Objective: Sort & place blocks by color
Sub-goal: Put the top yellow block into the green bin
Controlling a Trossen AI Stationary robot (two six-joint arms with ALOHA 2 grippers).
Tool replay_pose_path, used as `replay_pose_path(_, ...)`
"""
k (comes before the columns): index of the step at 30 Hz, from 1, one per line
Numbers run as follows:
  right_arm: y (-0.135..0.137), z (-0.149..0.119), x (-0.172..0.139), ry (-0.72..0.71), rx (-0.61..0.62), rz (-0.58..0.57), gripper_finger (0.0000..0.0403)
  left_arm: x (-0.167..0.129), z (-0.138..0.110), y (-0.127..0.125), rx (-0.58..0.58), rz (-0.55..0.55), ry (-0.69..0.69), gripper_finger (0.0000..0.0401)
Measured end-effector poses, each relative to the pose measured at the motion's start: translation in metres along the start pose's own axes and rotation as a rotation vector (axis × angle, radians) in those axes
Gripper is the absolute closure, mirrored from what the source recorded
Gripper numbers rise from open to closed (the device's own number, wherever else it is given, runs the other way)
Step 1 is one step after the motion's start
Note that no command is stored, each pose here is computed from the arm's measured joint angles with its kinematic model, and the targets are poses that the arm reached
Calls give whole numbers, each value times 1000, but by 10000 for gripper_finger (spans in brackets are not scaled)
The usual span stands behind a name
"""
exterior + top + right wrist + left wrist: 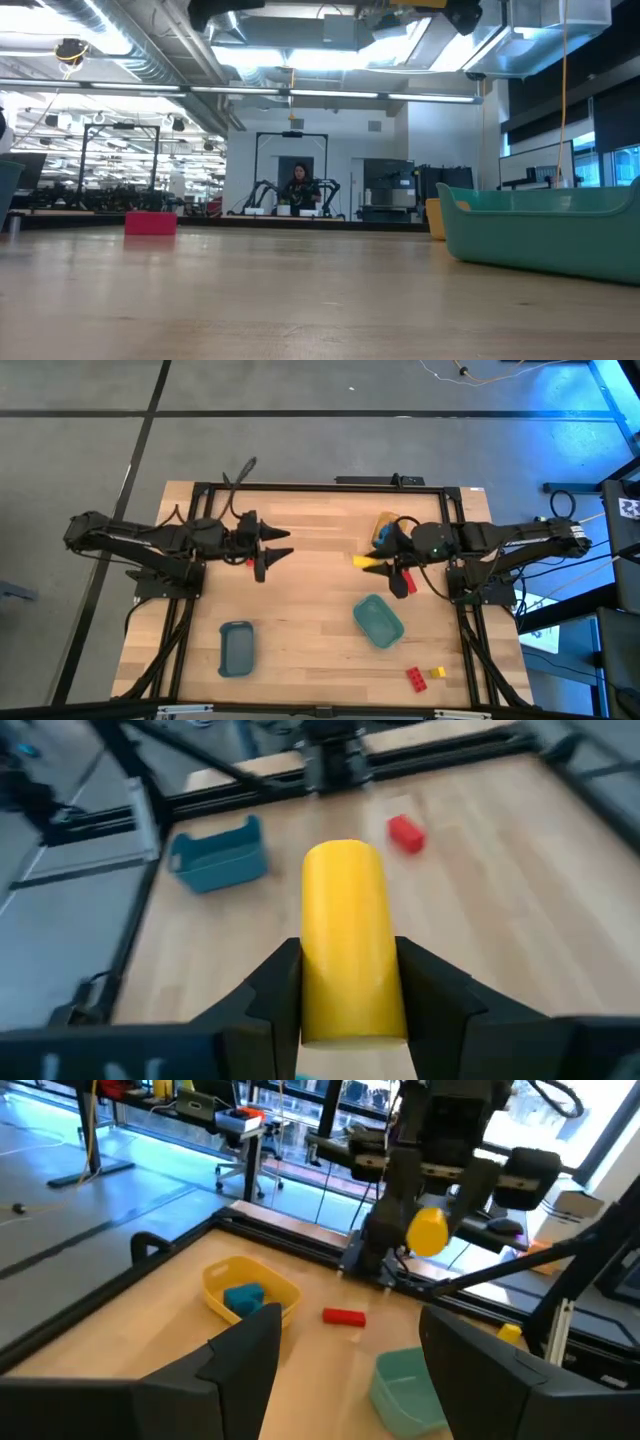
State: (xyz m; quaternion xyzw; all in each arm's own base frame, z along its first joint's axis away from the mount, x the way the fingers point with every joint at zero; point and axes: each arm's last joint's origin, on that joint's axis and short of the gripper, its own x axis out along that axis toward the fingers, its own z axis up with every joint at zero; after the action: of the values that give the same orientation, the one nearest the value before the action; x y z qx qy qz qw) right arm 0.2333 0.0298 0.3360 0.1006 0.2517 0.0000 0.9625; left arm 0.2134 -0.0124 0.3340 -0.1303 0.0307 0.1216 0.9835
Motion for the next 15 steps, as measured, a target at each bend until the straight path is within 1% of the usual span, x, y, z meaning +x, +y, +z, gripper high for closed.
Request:
replay_pose_path(1,1,-4,2,13,16,15,275,1,-3,-2,-3,-4,-8,171)
replay_pose_path(5,8,-28,12,86,89,56,275,4,-8,-3,-57,-31,-117,171)
replay_pose_path(8,15,-49,22,104,188,103,275,4,-8,-2,-78,-33,-158,171)
replay_pose_path(11,23,-70,28,154,311,125,275,4,-7,1,-81,19,-173,171)
replay_pose_path(15,34,-101,32,253,448,87,275,5,-6,6,-85,55,-186,171)
